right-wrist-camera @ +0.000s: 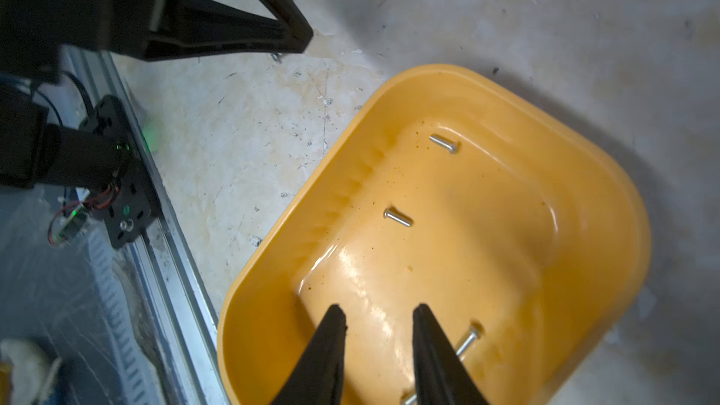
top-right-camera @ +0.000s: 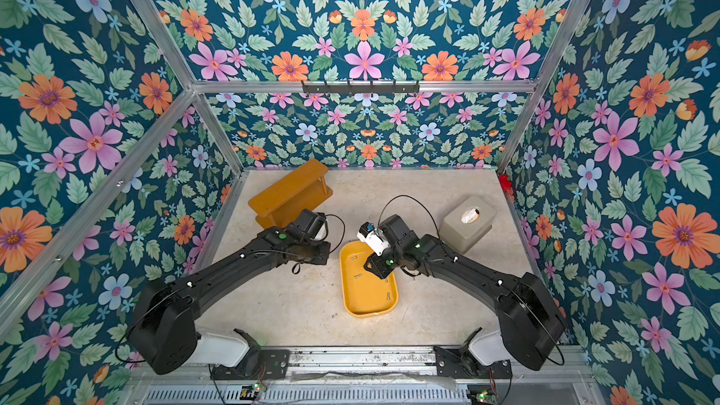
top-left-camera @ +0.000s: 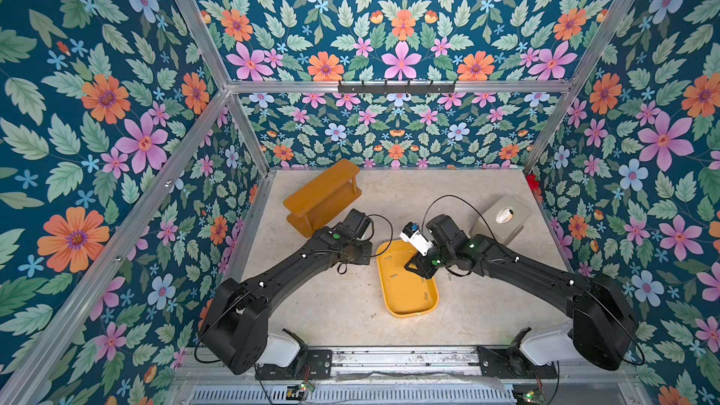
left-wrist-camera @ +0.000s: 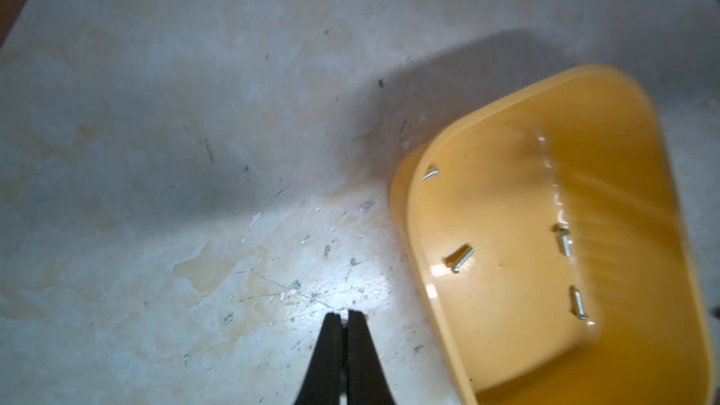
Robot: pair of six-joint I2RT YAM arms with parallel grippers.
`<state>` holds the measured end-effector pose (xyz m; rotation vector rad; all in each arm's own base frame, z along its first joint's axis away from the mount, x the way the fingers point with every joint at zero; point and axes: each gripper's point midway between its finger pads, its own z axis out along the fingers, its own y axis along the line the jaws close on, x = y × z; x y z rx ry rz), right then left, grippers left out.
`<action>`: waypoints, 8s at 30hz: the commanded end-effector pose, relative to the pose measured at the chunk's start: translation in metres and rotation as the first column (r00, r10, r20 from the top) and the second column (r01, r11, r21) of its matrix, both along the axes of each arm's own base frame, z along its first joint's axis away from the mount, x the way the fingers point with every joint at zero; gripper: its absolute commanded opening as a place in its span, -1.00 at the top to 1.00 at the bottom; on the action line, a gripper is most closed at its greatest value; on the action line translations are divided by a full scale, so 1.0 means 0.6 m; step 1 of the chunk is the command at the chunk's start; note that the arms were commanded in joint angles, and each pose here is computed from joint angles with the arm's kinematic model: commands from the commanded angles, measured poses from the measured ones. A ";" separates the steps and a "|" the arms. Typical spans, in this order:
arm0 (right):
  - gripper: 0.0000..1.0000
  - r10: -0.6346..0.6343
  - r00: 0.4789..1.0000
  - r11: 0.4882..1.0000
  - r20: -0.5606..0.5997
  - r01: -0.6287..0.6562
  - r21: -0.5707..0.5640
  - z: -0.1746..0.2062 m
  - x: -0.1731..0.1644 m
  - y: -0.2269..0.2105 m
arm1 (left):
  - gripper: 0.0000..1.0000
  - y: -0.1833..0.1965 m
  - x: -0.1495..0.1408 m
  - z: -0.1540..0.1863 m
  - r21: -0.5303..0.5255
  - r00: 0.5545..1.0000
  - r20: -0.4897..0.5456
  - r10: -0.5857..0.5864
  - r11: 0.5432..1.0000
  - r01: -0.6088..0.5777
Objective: Take out the screws from the storage box
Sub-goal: Place the screw at the center of the board, then pick up the screw from the storage box, then place the screw at the center of the board, then pick up the screw from the storage box.
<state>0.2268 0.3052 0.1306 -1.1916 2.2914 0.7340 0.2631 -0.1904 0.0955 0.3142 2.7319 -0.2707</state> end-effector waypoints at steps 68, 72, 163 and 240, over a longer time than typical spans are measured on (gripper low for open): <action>0.69 0.533 0.841 0.723 -0.093 -0.511 -0.465 -0.226 0.005 0.012 | 0.27 0.037 -0.023 -0.108 0.063 0.995 -0.067 0.079 0.995 -0.074; 0.79 0.526 0.840 0.714 -0.134 -0.522 -0.466 -0.233 -0.004 0.004 | 0.20 0.035 -0.020 -0.102 0.059 0.995 -0.059 0.076 0.996 -0.072; 0.52 -0.763 0.614 0.645 -0.203 0.702 -0.301 -0.116 0.006 -0.230 | 0.22 -0.312 -0.109 -0.155 0.013 0.978 -0.049 -0.201 0.979 0.202; 0.61 -0.726 0.670 0.684 -0.157 0.679 -0.266 -0.096 0.006 -0.218 | 1.00 -0.288 -0.112 -0.110 0.127 0.967 -0.019 -0.253 0.959 0.253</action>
